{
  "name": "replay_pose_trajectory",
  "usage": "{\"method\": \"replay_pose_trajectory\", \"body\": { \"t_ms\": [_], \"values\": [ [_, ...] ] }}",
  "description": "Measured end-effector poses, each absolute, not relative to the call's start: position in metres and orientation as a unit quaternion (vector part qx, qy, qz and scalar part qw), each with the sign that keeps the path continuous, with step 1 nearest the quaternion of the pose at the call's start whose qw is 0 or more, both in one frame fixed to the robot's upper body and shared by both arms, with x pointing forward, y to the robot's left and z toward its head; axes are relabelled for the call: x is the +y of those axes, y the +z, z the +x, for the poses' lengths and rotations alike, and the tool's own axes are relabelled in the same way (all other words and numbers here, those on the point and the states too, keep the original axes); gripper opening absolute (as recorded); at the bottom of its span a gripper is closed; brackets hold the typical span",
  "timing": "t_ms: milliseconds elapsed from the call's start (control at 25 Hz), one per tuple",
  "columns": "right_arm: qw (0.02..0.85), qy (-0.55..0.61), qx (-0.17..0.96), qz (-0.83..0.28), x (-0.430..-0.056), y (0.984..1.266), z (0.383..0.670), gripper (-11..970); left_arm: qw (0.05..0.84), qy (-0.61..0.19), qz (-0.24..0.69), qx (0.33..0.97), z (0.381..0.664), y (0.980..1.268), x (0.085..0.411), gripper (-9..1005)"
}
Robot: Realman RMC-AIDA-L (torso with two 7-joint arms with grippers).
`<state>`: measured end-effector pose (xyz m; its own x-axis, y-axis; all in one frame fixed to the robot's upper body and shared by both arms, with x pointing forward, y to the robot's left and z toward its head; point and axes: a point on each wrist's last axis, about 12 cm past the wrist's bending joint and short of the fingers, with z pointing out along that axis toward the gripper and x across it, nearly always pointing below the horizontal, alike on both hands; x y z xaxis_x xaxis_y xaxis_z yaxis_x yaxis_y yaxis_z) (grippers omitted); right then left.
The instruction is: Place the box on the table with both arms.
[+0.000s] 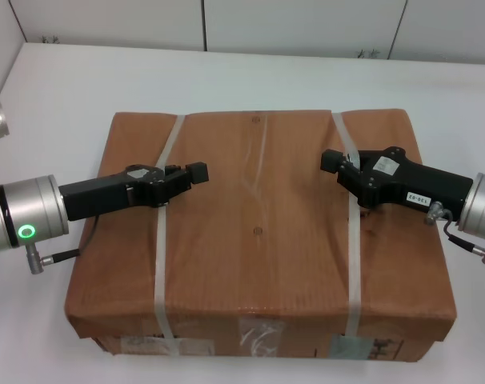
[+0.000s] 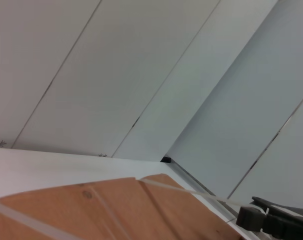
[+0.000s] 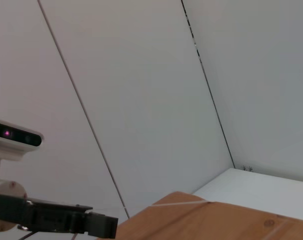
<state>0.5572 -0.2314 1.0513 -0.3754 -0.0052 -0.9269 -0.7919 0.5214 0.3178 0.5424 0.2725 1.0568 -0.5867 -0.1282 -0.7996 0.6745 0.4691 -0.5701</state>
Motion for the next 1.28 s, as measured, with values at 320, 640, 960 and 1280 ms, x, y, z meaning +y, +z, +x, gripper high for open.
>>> {"method": "replay_pose_trajectory", "body": {
  "t_ms": [320, 640, 960, 1280],
  "values": [
    [0.489, 0.404, 0.725, -0.269, -0.233, 1.051, 0.557, 26, 0.417, -0.482, 0.182, 0.749, 0.543, 1.057, 0.273, 57],
    [0.488, 0.396, 0.730, -0.267, -0.233, 1.049, 0.558, 29, 0.418, -0.472, 0.177, 0.756, 0.544, 1.055, 0.274, 57],
    [0.482, 0.379, 0.743, -0.267, -0.228, 1.041, 0.559, 32, 0.414, -0.445, 0.166, 0.777, 0.547, 1.046, 0.274, 56],
    [0.469, 0.356, 0.765, -0.261, -0.219, 1.033, 0.564, 35, 0.407, -0.386, 0.152, 0.814, 0.556, 1.031, 0.268, 56]
  ]
}}
